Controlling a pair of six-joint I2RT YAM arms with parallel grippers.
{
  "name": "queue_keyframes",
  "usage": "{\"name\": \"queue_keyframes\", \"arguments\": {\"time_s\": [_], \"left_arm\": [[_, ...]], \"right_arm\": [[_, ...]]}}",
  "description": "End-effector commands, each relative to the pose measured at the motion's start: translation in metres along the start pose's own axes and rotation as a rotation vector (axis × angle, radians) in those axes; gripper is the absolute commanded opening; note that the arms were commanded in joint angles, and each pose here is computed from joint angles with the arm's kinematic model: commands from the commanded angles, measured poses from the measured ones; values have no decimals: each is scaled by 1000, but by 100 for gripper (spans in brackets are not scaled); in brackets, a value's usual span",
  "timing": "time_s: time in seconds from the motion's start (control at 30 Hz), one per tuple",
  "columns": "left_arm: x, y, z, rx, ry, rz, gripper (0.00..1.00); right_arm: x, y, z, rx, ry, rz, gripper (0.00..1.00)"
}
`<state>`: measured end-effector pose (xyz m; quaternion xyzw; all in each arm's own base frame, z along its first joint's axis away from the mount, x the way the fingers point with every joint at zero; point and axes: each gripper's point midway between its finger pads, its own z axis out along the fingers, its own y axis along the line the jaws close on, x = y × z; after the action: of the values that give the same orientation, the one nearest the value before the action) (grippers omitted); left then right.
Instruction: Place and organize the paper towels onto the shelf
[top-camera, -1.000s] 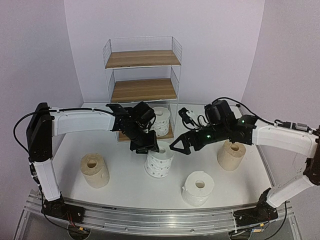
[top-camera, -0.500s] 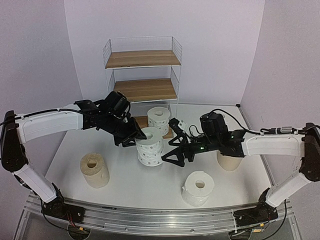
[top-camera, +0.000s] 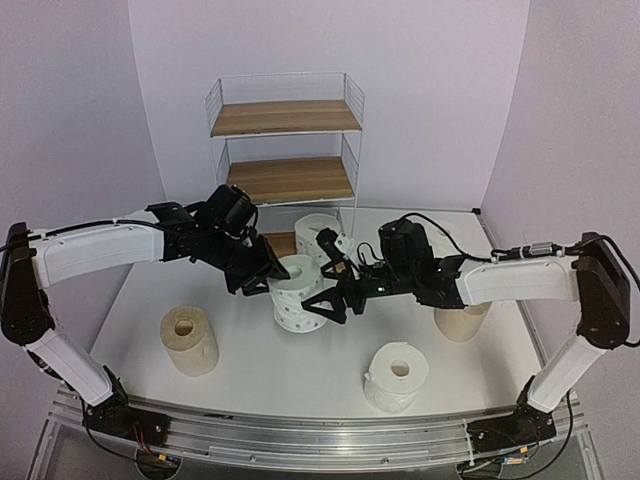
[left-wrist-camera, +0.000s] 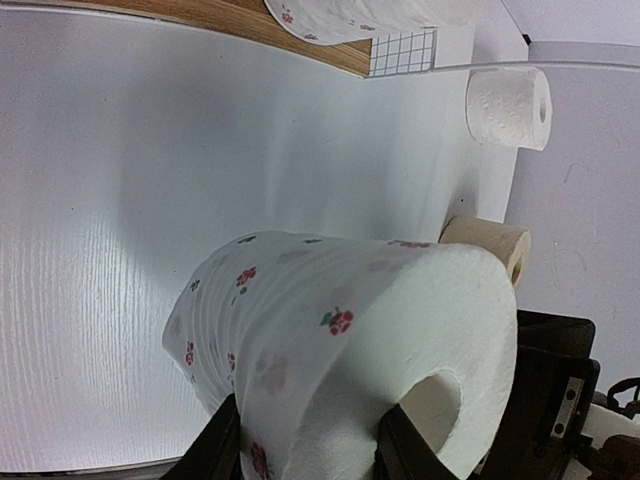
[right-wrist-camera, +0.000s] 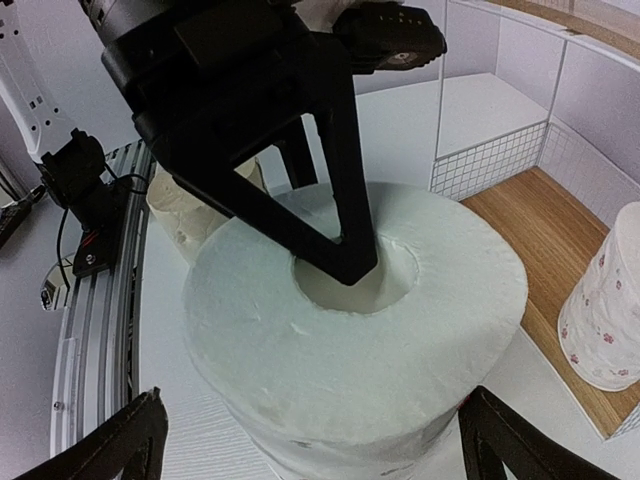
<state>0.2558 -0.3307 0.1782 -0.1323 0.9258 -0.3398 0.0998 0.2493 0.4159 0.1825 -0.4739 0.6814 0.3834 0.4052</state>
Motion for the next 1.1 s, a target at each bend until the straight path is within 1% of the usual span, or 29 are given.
{"name": "queue_keyframes", "arguments": {"time_s": [0.0,0.1,0.23,0.3,0.5,0.67,0.83,0.93,1.03,1.07], "left_arm": [[0,-29,-13,117,0,21,9],[1,-31,-12,115,9,30,8],[1,-30,-12,115,12,25,8],[1,-29,-12,118,11,22,8],[2,-29,-12,118,12,23,7],[2,-31,-12,126,10,41,8],[3,-34,-7,127,32,72,8],[4,-35,-5,130,42,78,8],[4,-37,-5,137,41,85,9],[4,-38,-6,141,39,89,11]], "right_arm": [[-29,4,10,-38,-73,-35,98],[-26,-3,15,-10,-63,-15,98],[-20,-21,20,81,-48,15,98],[-18,-25,23,99,-43,27,98],[-15,-28,29,100,-35,41,97],[-14,-12,32,1,-32,26,92],[-16,-11,33,-10,-40,44,82],[-19,-13,33,2,-46,60,72],[-21,-14,34,9,-56,99,59],[-22,-15,34,10,-60,108,53]]}}
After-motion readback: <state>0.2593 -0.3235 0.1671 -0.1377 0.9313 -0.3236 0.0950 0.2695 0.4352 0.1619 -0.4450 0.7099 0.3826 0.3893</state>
